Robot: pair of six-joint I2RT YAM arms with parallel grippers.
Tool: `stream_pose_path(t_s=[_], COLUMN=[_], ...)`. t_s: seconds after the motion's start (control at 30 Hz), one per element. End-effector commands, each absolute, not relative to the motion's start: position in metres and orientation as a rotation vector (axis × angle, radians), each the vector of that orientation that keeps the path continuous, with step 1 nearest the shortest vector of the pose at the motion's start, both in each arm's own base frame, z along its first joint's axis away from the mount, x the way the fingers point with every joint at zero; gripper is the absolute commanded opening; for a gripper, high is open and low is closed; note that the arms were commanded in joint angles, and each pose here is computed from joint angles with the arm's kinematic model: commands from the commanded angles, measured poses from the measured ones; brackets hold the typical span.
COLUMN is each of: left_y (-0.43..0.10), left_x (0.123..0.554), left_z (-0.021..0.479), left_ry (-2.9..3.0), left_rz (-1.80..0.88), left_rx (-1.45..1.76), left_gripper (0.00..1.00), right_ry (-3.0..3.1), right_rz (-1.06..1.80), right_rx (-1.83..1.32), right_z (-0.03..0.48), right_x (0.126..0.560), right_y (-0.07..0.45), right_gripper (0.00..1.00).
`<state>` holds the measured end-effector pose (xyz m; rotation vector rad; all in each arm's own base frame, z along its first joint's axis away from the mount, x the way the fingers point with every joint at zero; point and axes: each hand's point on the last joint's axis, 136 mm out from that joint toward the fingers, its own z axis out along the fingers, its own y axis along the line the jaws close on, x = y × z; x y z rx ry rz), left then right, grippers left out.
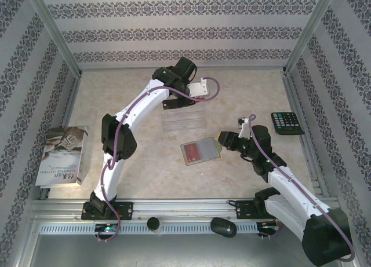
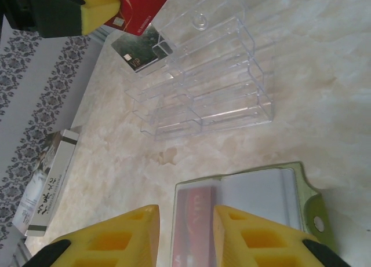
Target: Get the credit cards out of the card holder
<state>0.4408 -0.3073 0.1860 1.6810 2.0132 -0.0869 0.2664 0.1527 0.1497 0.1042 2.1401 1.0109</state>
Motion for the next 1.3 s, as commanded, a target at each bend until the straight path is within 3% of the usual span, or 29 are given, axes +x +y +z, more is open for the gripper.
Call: stream_pose_path(t_s=[0.0,0.8,1.13,1.27], left_y=[-0.302,-0.308,-0.318,-0.312], left_x=[0.436,0.474,0.476,0.481], left_z=[0.178,0.156,0.200,0.193], left_ry=[2.003,1.938,1.830,1.853], left_rz=[-0.027,0.142,0.215,0.235], left_rx=[1.786,1.769,1.720,1.720], left_gripper=[0.00,0.00,0.00,0.00], right_ry=[2.155,2.168,2.171,2.169], right_rz=[1.021,1.027,1.031,1.035], right_rx=[0.108,0.116,0.117,0.114], right_z=[0.144,0.139,0.137,0.138], right_x=[0.265,0.269,0.271,0.271], right_y=[0.152,0.151,0.151,0.151], right_gripper=[0.31,0.31,0.31,0.31])
